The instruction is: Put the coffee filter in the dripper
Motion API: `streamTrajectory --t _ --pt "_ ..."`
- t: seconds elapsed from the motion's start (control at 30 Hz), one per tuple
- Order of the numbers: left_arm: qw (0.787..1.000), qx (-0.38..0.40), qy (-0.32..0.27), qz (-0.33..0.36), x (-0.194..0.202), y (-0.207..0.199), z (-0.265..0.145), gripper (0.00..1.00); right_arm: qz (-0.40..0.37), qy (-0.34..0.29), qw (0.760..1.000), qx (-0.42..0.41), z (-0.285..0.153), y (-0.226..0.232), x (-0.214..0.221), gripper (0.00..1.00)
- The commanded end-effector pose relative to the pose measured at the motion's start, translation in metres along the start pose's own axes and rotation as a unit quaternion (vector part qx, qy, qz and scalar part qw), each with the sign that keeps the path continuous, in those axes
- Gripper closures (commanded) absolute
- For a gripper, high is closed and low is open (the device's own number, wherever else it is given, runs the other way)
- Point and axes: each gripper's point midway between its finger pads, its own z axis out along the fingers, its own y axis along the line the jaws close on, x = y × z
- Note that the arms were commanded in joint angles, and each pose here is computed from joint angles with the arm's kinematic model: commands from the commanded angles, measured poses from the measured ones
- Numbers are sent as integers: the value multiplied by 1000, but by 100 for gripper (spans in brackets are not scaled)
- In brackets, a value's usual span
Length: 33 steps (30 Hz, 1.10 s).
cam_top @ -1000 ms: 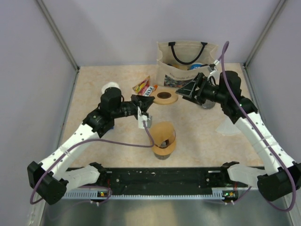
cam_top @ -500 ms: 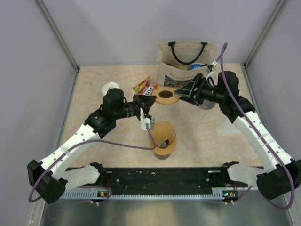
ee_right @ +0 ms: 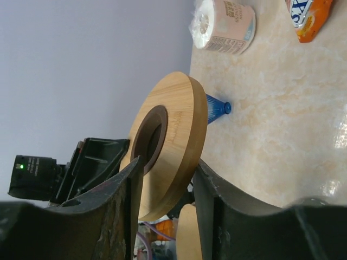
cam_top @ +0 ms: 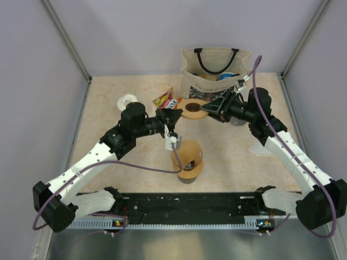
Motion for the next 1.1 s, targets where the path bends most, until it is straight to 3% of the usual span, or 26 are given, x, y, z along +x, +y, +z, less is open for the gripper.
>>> streamTrajectory --t 0.0,0.1,0.17,0.23,0.27,0.3,0.33,0.4,0.57,0.67,0.77,0.9,1.0,1.07 --pt "998 -53 -15 38 -13 35 -3 100 -6 -27 998 -56 0 28 -12 60" --pt "998 -51 -25 37 -16 34 -1 100 -6 -27 998 -57 0 30 -12 67" --pt "998 -53 -26 35 -16 35 -1 100 -9 -28 998 -54 0 29 -12 79" --pt "998 -55 -22 27 -15 33 0 100 -12 -31 998 -55 -2 29 -11 100" --pt "997 -72 -24 28 -17 41 -2 100 -12 -36 998 -58 -4 30 -12 100" --pt "997 -74 -21 25 -16 41 -3 84 -13 -42 997 -59 -5 31 -14 100" --pt "997 -78 -22 16 -17 42 -6 54 -14 -51 997 -57 -6 30 -16 100" --pt "996 -84 -32 -1 -23 43 -9 2 -18 -74 996 -56 -10 32 -23 100" --pt "986 -107 -53 -113 -39 64 -24 1 -20 -136 989 -48 -28 25 -49 100" --pt "967 -145 -37 -206 -34 86 -29 1 -11 -169 985 -39 -44 6 -66 100" --pt "934 -193 -6 -301 -13 101 -31 1 9 -214 976 -27 -66 -21 -82 100" --pt "872 -272 29 -407 29 103 -37 1 60 -263 961 -59 -97 -57 -102 100" --pt "801 -355 59 -478 70 100 -57 1 92 -286 953 -51 -111 -90 -114 100" --pt "736 -411 84 -531 96 94 -80 1 96 -302 948 -33 -116 -106 -123 100"
